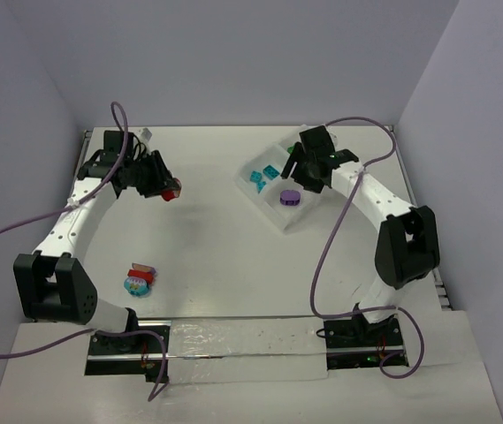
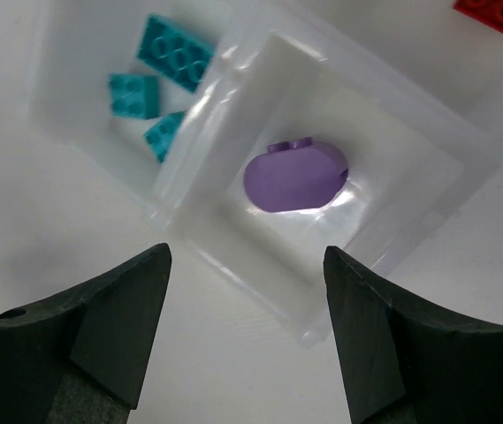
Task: Sort the legos into containers by color
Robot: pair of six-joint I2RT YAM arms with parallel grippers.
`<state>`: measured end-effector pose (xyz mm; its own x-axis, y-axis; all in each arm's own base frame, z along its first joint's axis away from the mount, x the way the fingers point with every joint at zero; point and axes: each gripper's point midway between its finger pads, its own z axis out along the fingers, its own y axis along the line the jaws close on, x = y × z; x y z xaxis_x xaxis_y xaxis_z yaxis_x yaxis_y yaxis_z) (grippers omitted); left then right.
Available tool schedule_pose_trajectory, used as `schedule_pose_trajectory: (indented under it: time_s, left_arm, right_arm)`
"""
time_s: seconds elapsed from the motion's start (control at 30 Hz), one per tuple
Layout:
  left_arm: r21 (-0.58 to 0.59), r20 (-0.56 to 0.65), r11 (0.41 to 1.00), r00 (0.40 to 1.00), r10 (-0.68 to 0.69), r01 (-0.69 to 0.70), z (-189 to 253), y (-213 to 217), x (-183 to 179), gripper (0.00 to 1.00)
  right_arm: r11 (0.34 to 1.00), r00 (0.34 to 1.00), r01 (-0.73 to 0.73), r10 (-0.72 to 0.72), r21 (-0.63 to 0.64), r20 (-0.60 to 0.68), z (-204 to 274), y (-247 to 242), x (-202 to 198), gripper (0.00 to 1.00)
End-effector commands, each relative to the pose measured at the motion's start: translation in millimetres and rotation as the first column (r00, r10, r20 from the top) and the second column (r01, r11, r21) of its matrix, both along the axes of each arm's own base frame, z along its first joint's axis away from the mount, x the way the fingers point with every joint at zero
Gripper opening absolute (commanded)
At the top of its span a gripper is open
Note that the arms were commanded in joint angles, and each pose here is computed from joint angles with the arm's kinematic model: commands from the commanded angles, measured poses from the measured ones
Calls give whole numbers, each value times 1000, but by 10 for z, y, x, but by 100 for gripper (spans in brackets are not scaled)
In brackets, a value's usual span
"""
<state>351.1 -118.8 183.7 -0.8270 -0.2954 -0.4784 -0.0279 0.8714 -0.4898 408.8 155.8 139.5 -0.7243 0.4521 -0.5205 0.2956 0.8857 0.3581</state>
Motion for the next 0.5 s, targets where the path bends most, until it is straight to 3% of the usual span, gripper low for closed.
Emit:
schedule_pose_trajectory:
  time_s: [0.0, 0.27, 0.4, 0.47]
  left_arm:
    - [-190, 100, 967, 983, -155, 172, 640, -425, -153, 0]
    - [-361, 278, 848, 913, -299, 388, 1129, -817, -501, 0]
    - [-400, 372, 781, 864, -340, 480, 1407, -901, -696, 0]
    - [-427, 417, 737, 837, -354, 524, 1541, -944, -778, 0]
  right_arm:
    - [966, 938, -252, 229, 57, 261, 905, 417, -163, 77]
    - [837, 772, -546, 483, 42, 414, 1377, 747, -1015, 77]
    - [736, 629, -677, 574, 6, 523, 1508, 890, -1364, 77]
    - [709, 592, -705, 598, -13, 540, 1510, 946, -1456, 77]
